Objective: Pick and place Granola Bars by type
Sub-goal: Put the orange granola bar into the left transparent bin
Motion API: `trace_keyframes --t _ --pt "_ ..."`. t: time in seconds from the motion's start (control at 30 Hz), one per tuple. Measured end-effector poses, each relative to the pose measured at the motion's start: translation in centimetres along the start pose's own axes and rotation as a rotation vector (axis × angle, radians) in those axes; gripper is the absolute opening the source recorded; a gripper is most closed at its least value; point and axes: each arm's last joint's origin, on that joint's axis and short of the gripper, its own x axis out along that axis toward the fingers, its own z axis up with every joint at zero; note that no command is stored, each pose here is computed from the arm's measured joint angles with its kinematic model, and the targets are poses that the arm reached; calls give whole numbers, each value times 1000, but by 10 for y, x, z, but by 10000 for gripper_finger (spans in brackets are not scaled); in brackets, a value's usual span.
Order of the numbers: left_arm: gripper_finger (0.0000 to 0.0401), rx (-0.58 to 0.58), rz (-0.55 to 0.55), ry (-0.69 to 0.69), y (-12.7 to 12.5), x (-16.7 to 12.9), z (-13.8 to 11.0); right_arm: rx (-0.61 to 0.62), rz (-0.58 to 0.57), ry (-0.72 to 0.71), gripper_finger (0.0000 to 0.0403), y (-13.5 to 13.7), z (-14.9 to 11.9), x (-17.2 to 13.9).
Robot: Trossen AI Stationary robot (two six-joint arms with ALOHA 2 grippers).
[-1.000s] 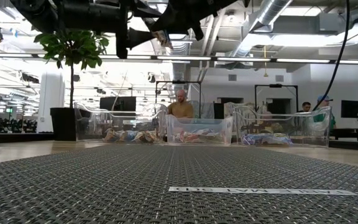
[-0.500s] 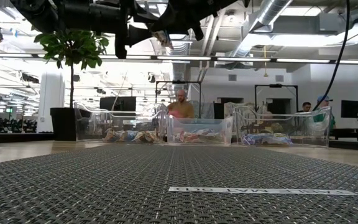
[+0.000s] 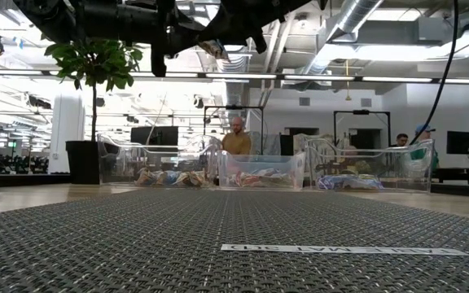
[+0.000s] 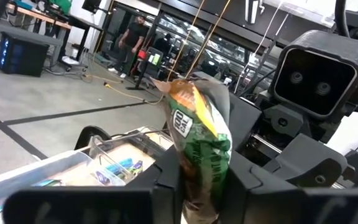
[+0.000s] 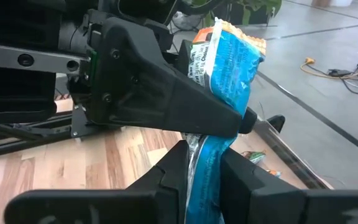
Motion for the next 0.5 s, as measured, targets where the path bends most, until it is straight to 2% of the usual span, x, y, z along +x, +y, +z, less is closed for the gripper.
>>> trace_keyframes --t 0.27,0.37,0.5 --pt "41 28 -2 0 0 0 0 -7 -3 2 67 -1 0 0" --pt "40 42 2 4 0 0 0 -9 -9 14 91 -4 -1 1" --pt "40 51 16 5 1 0 -1 0 -24 32 145 -9 -3 2"
